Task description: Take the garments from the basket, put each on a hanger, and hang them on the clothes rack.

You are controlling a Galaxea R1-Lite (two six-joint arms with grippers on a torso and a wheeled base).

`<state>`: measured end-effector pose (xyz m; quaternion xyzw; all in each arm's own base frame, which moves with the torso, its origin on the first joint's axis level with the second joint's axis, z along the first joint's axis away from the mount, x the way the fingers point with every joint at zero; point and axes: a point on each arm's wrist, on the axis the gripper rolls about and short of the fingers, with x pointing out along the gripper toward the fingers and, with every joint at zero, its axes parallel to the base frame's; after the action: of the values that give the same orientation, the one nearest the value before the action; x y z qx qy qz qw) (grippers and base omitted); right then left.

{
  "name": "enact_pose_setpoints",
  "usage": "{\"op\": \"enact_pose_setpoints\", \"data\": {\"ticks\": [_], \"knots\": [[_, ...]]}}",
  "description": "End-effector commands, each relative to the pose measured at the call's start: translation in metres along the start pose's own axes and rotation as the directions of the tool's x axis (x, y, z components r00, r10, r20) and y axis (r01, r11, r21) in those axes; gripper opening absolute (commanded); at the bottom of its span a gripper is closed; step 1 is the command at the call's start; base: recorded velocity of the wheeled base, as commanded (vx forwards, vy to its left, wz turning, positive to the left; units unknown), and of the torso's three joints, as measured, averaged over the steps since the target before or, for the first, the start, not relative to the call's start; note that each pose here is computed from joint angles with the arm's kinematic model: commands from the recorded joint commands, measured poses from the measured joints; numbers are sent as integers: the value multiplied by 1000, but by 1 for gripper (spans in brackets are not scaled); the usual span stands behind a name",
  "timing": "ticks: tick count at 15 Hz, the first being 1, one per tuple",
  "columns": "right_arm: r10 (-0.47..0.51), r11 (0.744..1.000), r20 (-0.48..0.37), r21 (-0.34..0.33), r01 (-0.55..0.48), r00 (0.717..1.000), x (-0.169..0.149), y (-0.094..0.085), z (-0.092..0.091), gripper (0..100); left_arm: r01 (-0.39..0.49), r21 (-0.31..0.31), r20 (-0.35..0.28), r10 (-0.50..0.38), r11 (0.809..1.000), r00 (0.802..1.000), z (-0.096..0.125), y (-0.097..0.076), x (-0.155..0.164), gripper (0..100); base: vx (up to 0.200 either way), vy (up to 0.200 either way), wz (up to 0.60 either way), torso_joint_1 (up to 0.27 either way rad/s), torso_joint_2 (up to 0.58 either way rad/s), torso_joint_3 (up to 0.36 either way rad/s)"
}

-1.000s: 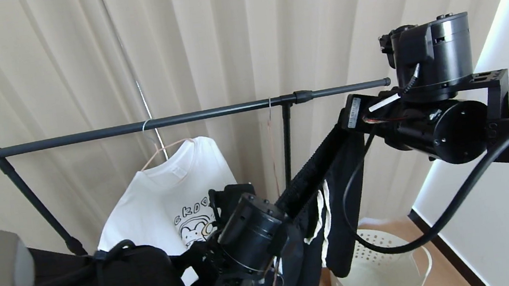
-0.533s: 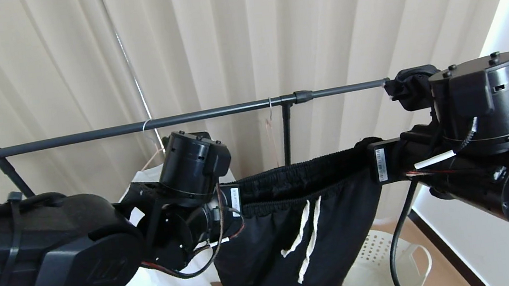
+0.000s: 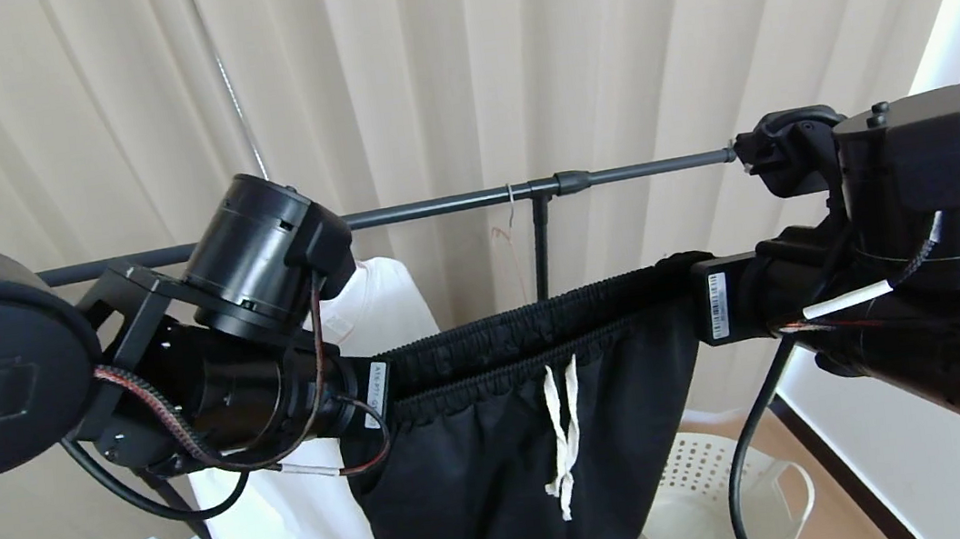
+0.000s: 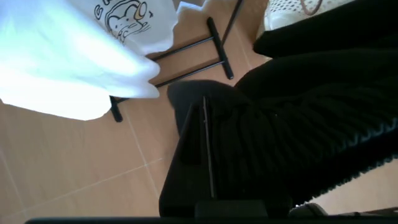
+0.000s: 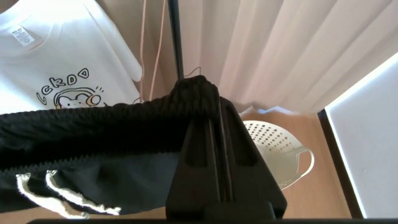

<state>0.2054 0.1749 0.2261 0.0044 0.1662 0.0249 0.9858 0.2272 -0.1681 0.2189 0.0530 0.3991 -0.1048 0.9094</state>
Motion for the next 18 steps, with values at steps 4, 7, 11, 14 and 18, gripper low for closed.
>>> {"op": "enact_pose_setpoints", "data": {"ticks": [4,7,11,14,18], "knots": [[-20,1000,-19,16,20,1000,14,-10,0,0,17,-36,7,-17,999,1000,-4,15,-13,0,0,0,0,0,0,0],[-51,998,-19,34,52,999,21,-22,4,0,-21,-77,-8,20,997,1000,-9,35,-13,0,0,0,0,0,0,0],[-38,998,-29,39,39,999,24,-26,5,0,32,-110,-24,-35,993,999,-7,43,-8,0,0,0,0,0,0,0],[-39,999,-32,35,40,999,22,-27,5,0,58,-114,31,-55,992,998,25,33,11,0,0,0,0,0,0,0],[38,997,-19,-60,-39,999,-12,-30,-2,0,110,-125,112,-96,986,989,80,13,49,0,0,0,0,0,0,0]]}}
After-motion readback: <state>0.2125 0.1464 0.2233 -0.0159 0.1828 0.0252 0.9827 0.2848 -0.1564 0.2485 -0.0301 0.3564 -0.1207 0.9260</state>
